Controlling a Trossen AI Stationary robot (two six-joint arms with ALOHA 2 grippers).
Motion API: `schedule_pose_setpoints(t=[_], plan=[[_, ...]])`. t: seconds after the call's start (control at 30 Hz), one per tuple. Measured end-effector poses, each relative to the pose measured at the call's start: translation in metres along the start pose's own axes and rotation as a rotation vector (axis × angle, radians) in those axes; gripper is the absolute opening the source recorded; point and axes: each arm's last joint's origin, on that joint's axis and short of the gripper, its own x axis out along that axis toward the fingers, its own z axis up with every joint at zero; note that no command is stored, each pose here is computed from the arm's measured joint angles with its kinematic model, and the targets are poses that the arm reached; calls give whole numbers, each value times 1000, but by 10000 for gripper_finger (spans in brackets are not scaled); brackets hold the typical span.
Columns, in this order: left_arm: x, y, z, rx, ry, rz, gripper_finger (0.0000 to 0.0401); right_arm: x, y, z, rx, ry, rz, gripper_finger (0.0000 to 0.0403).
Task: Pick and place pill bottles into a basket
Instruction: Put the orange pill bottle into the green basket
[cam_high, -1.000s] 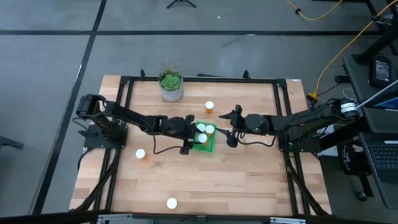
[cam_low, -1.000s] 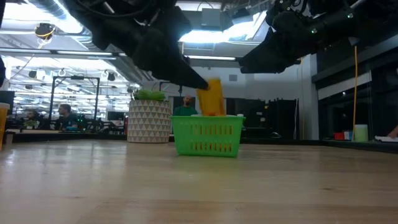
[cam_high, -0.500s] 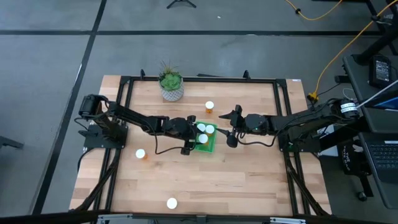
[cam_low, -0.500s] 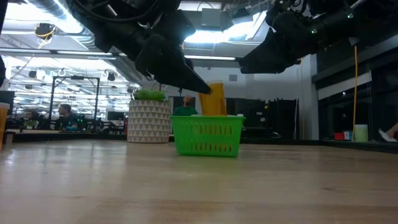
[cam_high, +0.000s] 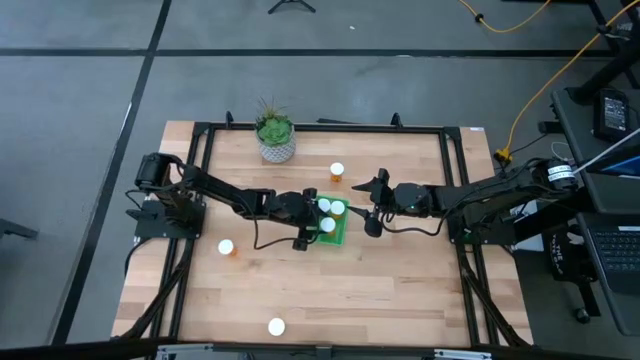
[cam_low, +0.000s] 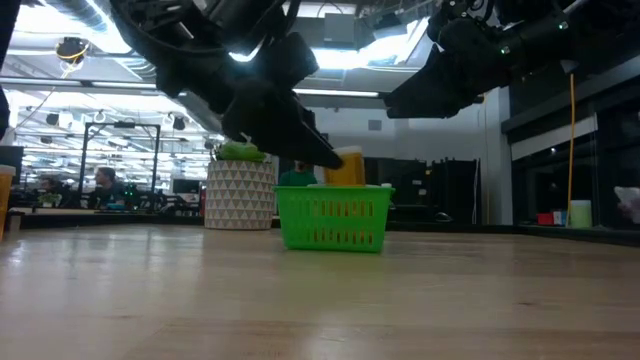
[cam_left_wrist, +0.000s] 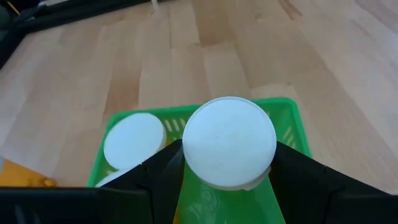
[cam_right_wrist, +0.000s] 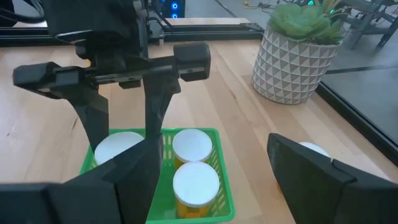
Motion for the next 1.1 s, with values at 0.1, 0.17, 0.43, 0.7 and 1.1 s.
schedule_pose_setpoints(t=[0.1, 0.17, 0.43, 0.7, 1.1], plan=[[0, 0, 0, -5, 2, 0, 210, 0, 0, 0, 0, 0, 0, 291], [0, 0, 0, -8, 2, 0, 210, 0, 0, 0, 0, 0, 0, 291], [0, 2, 2, -10, -19, 7, 210, 0, 0, 0, 0, 0, 0, 291], [1, 10, 6, -22, -10, 25, 210, 0, 0, 0, 0, -1, 0, 291], [1, 11, 7, -3, 17, 20, 210, 0, 0, 0, 0, -1, 0, 291]])
